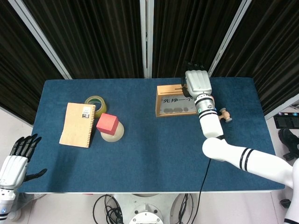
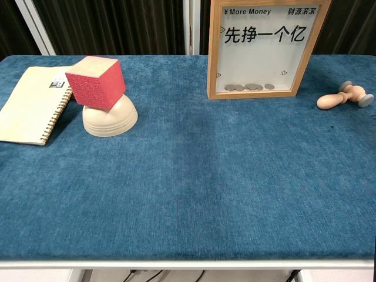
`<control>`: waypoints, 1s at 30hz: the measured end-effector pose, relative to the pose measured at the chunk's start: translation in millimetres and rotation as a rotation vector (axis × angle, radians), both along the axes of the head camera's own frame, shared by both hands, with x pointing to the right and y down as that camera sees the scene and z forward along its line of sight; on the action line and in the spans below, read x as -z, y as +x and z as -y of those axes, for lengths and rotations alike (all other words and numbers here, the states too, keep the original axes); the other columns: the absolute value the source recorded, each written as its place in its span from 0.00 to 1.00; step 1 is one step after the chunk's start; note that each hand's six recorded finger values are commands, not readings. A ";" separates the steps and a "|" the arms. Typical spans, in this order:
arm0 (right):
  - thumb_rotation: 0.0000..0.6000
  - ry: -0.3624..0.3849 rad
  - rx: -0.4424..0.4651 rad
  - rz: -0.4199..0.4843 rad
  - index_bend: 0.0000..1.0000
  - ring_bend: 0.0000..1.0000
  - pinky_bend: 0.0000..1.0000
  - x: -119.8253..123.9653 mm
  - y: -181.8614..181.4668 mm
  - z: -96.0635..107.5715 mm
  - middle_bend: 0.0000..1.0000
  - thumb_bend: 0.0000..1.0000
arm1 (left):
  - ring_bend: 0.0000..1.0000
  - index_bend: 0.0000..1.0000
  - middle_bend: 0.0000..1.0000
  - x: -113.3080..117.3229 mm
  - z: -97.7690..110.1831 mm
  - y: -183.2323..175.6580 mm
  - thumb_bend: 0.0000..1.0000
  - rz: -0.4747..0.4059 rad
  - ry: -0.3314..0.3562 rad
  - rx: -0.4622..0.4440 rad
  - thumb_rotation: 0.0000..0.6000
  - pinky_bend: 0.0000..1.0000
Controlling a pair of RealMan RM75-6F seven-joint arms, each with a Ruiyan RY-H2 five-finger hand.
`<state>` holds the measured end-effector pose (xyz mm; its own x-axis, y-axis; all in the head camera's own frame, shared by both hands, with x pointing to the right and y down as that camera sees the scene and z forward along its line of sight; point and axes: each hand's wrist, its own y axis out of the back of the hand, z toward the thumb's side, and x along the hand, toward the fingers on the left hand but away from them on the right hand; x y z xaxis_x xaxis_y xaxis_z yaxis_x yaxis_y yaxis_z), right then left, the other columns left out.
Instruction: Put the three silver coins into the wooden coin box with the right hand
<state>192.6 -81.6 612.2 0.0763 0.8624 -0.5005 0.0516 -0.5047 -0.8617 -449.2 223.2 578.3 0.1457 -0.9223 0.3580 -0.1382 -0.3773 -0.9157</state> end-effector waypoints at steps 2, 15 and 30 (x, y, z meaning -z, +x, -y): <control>1.00 -0.007 -0.003 -0.005 0.77 0.00 0.00 -1.6 1.7 -0.6 0.04 0.43 | 0.00 0.02 0.00 0.3 0.0 0.3 0.04 0.001 0.001 -0.001 1.00 0.00; 1.00 -0.028 -0.014 -0.015 0.77 0.00 0.00 -9.2 6.1 -1.6 0.04 0.43 | 0.00 0.02 0.00 0.0 0.4 -0.5 0.04 0.004 -0.002 0.002 1.00 0.00; 1.00 -0.031 0.010 0.005 0.00 0.00 0.00 -9.1 7.0 -5.0 0.00 0.36 | 0.00 0.02 0.00 -0.2 -0.4 -3.3 0.04 0.006 -0.004 0.008 1.00 0.00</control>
<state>199.6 -76.6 621.2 0.0878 0.8458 -0.5262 0.0506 -0.5313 -0.8457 -452.5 223.6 578.5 0.1363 -0.9220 0.3623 -0.1362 -0.3797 -0.9150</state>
